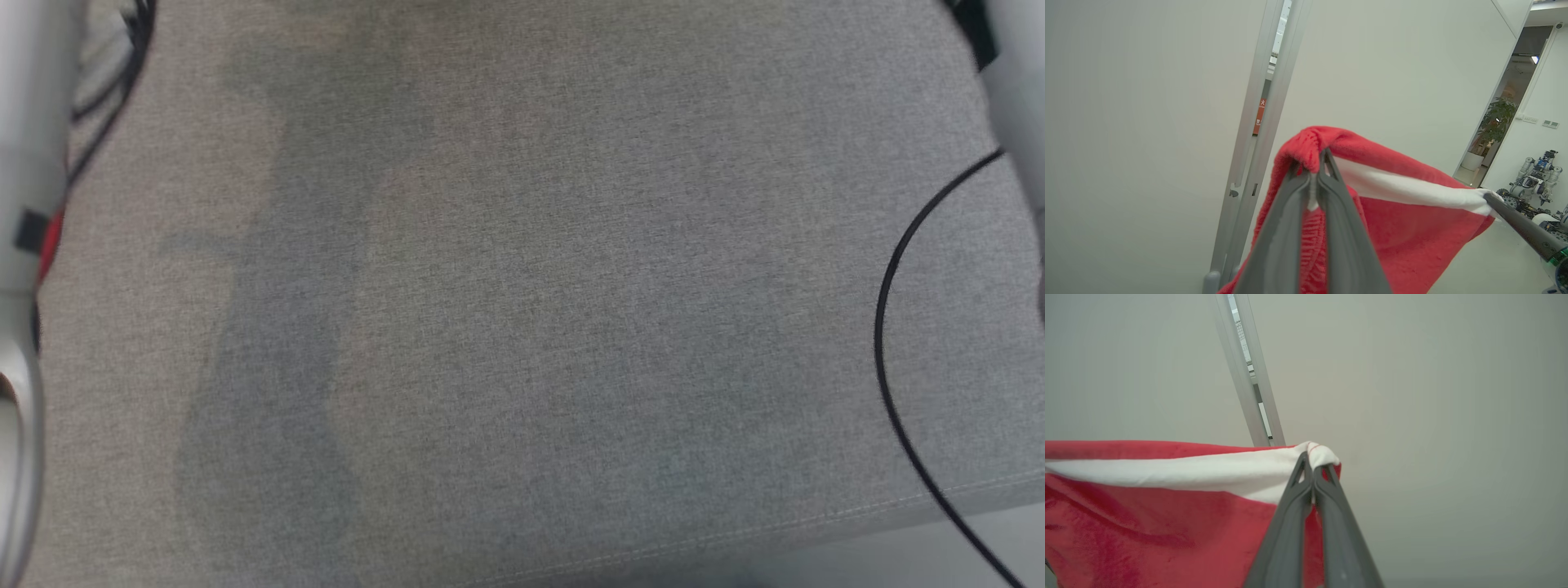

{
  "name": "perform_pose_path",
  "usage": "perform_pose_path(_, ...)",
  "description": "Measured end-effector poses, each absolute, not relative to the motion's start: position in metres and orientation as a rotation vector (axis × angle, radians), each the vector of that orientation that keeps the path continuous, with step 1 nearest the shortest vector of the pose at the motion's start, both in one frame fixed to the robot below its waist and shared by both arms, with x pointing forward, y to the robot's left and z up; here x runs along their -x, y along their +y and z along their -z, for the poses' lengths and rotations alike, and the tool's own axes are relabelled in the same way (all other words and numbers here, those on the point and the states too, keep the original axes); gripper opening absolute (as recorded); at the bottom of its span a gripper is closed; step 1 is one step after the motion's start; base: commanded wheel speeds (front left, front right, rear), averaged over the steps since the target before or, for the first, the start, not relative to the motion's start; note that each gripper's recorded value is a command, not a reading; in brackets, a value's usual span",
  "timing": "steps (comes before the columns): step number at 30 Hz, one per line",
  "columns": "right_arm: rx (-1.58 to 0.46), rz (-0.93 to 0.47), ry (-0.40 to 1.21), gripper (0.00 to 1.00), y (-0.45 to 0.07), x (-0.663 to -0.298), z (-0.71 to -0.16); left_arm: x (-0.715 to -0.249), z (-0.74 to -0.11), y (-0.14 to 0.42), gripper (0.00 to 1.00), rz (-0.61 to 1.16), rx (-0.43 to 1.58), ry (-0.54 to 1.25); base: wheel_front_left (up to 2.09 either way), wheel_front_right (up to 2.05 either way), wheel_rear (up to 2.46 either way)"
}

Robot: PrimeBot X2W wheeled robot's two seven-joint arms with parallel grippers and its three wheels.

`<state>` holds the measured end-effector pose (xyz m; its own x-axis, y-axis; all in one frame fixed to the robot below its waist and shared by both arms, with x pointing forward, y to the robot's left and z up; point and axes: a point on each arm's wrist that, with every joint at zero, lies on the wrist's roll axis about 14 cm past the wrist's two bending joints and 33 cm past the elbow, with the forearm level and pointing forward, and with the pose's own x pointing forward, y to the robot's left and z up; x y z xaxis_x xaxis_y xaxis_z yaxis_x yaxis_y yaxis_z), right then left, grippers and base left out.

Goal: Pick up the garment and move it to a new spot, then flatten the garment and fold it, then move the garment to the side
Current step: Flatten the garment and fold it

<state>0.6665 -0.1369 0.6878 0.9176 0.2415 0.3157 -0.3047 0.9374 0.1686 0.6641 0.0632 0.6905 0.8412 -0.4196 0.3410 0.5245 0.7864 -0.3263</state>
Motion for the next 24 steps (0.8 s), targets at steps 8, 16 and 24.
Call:
perform_pose_path(8, -0.239, -0.308, -0.073, 0.00, -0.144, -0.614, -0.570, -0.607, -0.563, 0.048, 0.00, 0.541, 0.481, -0.028, 0.00, 0.00, 0.00)
perform_pose_path(16, -0.310, -0.297, 0.110, 0.00, -0.163, -0.521, -0.489, -0.517, -0.495, 0.064, 0.00, 0.488, 0.512, 0.097, 0.00, 0.00, 0.00)
perform_pose_path(24, -0.385, -0.277, 0.226, 0.00, -0.165, -0.437, -0.445, -0.421, -0.442, 0.072, 0.00, 0.436, 0.488, 0.233, 0.00, 0.00, 0.00)
